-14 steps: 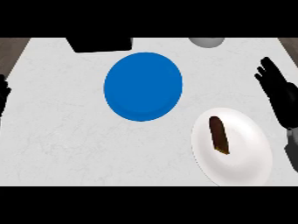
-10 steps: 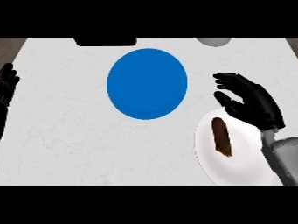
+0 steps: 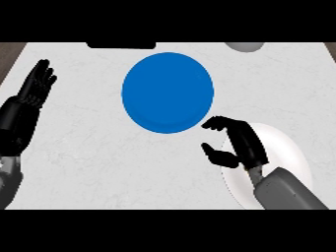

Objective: Pick the sweet potato from the plate and place it in the plate

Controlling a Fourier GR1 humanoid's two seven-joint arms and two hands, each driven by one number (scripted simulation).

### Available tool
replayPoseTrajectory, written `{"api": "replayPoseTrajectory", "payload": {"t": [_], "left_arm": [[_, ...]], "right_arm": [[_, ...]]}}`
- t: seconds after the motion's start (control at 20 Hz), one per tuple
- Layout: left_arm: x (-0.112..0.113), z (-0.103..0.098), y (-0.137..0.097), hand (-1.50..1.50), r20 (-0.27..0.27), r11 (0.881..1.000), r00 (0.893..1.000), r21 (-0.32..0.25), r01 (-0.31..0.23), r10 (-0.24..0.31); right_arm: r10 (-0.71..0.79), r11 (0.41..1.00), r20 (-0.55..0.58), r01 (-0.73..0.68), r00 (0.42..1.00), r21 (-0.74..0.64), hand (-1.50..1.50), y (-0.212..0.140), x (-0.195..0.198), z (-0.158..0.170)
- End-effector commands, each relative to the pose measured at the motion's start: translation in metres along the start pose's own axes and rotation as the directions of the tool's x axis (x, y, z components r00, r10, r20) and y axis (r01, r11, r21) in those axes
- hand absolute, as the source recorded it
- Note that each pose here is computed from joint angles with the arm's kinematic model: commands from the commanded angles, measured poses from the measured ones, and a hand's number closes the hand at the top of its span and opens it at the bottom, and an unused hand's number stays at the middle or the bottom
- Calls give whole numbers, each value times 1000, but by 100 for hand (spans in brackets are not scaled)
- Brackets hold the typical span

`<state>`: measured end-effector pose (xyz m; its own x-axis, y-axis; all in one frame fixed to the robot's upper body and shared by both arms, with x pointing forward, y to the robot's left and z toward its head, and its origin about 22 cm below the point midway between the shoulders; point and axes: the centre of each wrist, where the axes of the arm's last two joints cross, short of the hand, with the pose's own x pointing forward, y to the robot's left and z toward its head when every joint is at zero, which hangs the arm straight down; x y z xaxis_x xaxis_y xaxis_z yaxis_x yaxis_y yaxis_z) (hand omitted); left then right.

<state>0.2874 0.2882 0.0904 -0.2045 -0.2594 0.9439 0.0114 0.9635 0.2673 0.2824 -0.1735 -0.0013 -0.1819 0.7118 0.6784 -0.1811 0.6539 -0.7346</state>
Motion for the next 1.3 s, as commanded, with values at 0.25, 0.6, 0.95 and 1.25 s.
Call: {"api": "replayPoseTrajectory", "payload": {"t": [0.25,0.6,0.95,1.25], "left_arm": [[6,-19,-7,0,-24,999,999,-20,-38,38],[13,-15,0,0,-30,999,999,-6,-34,34],[9,-10,3,0,-36,999,999,2,-36,36],[7,-10,-6,0,-25,999,999,-18,-30,30]], "right_arm": [[-39,969,184,83,982,-235,-150,85,14,13],[261,940,28,-247,965,-236,-150,43,48,1],[541,839,-297,-533,787,115,-150,21,59,-7],[665,746,-395,-539,634,392,-150,8,106,-26]]}}
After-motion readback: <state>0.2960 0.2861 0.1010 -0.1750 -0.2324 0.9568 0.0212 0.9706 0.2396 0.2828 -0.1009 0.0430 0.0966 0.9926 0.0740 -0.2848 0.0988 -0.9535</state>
